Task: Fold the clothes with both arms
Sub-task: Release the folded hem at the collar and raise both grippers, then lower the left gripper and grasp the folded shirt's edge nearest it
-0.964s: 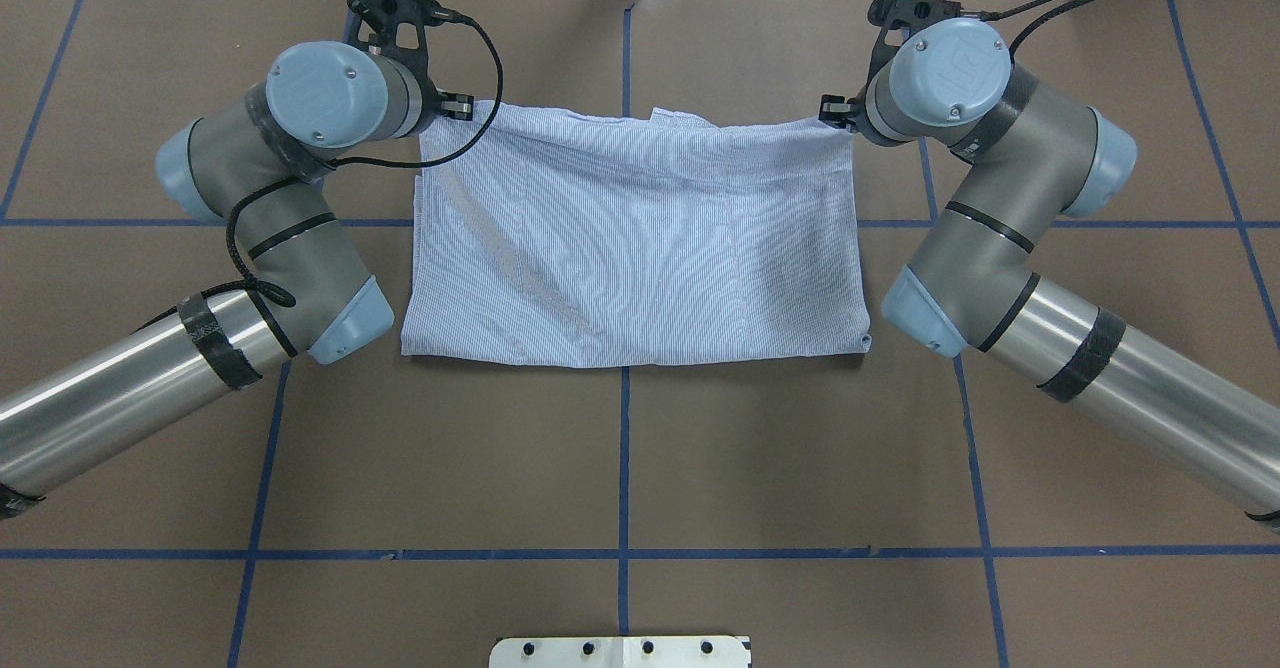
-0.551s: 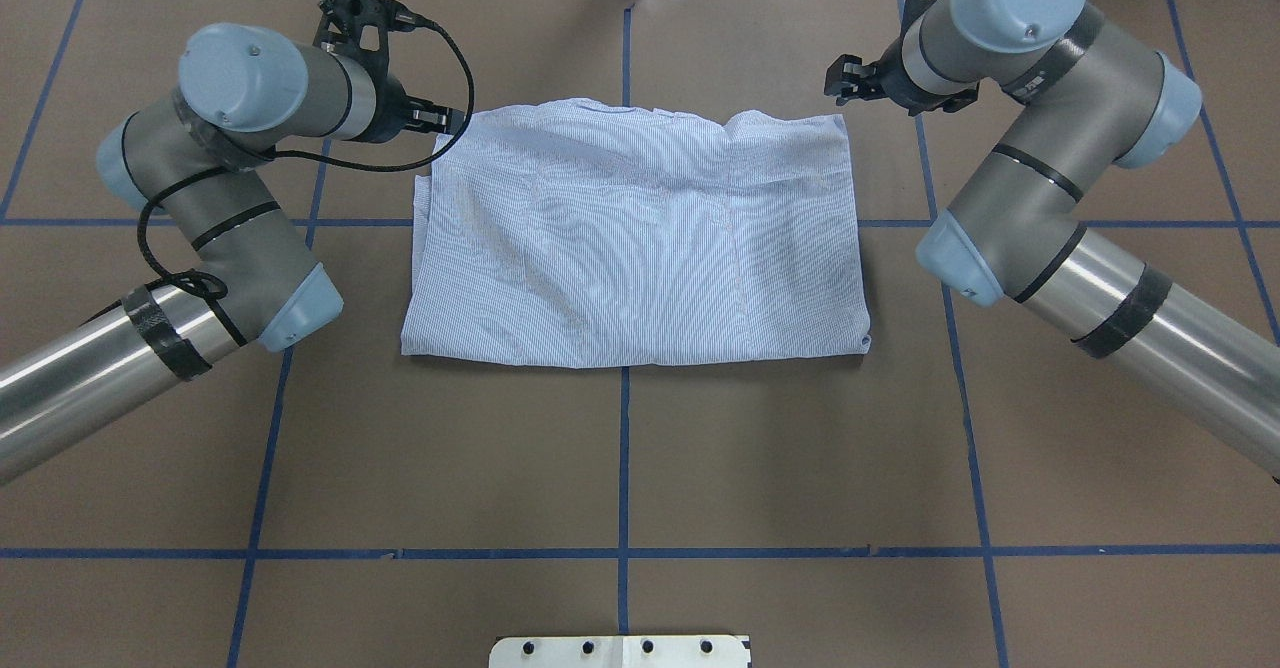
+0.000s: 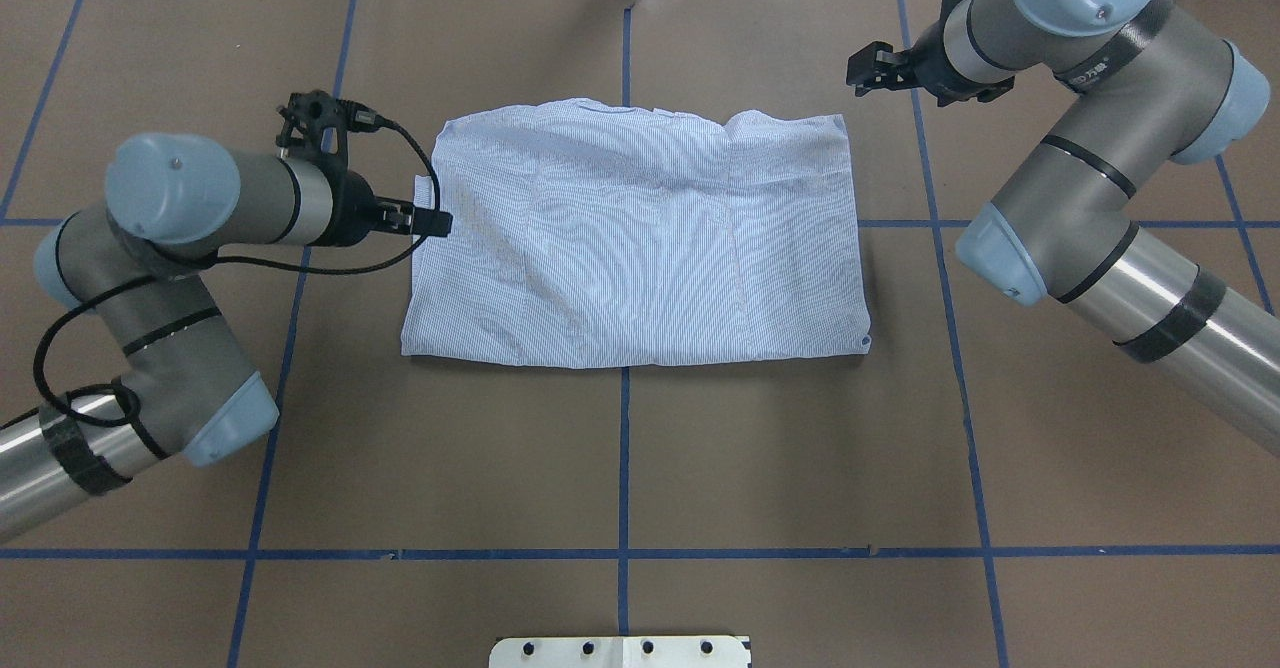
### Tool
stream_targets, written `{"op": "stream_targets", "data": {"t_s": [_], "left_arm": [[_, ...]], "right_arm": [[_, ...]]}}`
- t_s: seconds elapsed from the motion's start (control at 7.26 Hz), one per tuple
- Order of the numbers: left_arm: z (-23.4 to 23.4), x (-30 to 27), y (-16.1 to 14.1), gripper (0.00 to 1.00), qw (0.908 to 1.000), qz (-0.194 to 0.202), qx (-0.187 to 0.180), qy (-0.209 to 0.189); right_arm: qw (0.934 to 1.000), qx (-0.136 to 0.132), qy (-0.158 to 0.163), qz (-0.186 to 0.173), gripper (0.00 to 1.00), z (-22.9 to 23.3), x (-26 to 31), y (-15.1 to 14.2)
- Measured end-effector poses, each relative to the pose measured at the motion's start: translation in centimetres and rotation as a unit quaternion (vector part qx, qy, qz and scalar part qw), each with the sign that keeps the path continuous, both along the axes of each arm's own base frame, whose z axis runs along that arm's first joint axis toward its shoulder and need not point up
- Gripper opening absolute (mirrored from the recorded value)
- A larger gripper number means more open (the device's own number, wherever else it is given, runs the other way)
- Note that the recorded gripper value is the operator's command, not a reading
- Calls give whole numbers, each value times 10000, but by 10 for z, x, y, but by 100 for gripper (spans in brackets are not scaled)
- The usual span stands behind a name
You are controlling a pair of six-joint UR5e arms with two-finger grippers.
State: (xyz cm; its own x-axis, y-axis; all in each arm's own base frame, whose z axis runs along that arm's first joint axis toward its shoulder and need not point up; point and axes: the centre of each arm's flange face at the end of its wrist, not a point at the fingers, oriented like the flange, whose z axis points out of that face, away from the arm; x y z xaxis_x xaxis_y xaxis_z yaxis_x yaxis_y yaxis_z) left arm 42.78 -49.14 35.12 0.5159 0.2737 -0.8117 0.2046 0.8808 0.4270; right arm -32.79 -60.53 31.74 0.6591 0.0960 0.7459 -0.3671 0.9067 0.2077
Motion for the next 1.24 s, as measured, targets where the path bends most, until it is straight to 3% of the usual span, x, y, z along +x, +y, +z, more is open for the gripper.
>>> {"op": "stream_targets", "data": {"t_s": [0.28, 0.55, 1.1, 1.24], "left_arm": [[13, 29, 55, 97, 9993, 106, -339, 106], [19, 43, 73, 83, 9989, 111, -451, 85], [25, 51, 81, 46, 9987, 161, -490, 33], [27, 53, 86, 30, 9985, 203, -499, 16]], "right_arm": [[10000, 21, -3, 21, 100, 0, 3, 3], [10000, 36, -8, 27, 100, -1, 4, 4], [10000, 36, -5, 17, 100, -1, 3, 5], [10000, 33, -1, 17, 100, 0, 3, 5]]}}
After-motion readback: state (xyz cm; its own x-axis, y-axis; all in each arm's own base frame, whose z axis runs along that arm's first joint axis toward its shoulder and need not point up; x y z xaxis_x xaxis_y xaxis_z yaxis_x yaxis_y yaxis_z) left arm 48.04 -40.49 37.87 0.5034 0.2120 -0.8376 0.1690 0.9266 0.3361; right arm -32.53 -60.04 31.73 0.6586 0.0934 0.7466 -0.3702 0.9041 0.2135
